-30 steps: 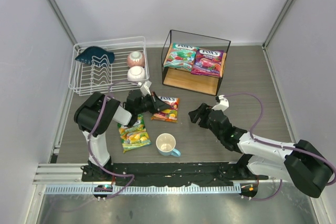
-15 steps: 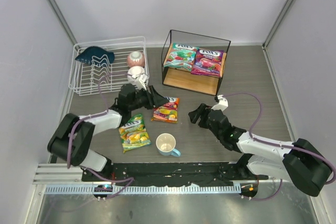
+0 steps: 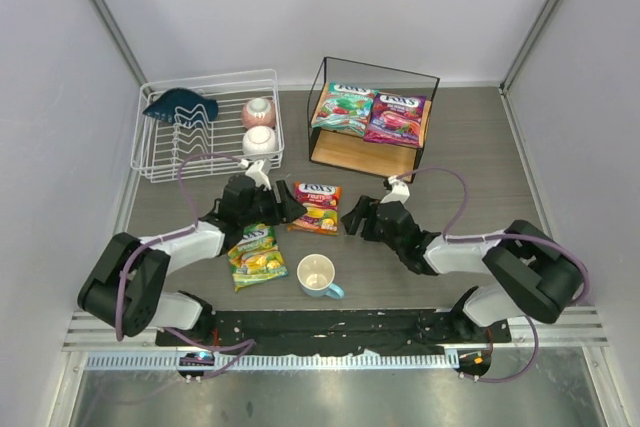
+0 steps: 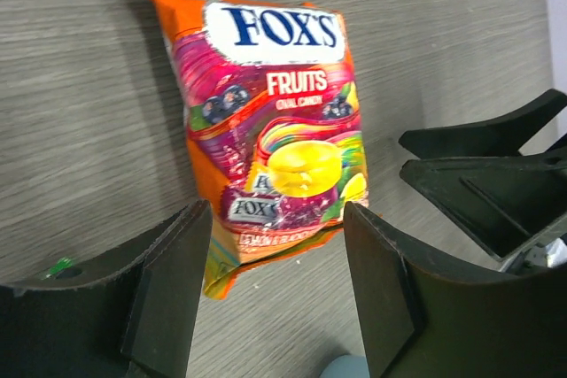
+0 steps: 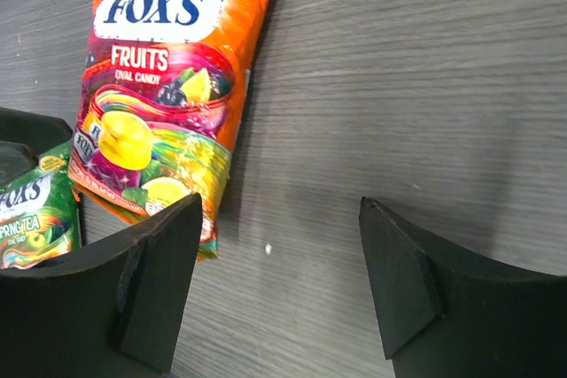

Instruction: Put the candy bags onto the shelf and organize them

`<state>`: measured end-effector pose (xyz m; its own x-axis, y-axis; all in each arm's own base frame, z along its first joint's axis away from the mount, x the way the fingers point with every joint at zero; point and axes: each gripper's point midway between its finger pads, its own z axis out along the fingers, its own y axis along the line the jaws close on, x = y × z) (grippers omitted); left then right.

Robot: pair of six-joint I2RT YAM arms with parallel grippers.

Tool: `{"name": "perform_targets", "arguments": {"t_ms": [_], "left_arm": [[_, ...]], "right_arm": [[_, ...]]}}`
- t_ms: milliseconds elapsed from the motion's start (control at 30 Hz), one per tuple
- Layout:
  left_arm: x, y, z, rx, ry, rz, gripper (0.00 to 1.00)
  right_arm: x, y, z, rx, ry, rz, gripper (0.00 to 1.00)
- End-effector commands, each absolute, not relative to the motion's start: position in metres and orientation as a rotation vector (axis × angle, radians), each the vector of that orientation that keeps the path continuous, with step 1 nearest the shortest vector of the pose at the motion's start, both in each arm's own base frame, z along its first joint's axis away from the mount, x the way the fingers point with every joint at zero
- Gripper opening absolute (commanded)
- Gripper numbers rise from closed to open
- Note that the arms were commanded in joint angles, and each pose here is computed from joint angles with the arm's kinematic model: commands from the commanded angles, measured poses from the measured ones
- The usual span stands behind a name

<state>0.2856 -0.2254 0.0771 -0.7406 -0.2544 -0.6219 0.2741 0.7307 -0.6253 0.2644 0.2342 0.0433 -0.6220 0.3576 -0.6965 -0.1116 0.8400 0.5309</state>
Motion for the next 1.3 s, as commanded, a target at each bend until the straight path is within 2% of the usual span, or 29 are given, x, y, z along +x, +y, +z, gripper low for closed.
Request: {"name": "perform_targets", "arguments": {"t_ms": [0, 433, 900, 1267], "left_arm": [[0.293, -0.214, 0.068, 0.007, 2.2, -0.843, 0.66], [0.293, -0.21, 0.057, -0.001, 2.222, -0.809, 0.64], [0.289, -0.214, 0.049, 0.006, 2.24, -0.842, 0.6], [0.28, -0.212, 0.05, -0.002, 2.236, -0.861, 0.6]], "right_arm": [[0.287, 0.266, 0.076, 0.153, 2.028, 0.819, 0.77], [0.295, 0.285, 0.063, 0.168, 2.05, 0.873, 0.76], [0.289, 0.299, 0.059, 0.168, 2.064, 0.973, 0.64], [0.27, 0.297, 0.057, 0.215, 2.069, 0.999, 0.63]]}}
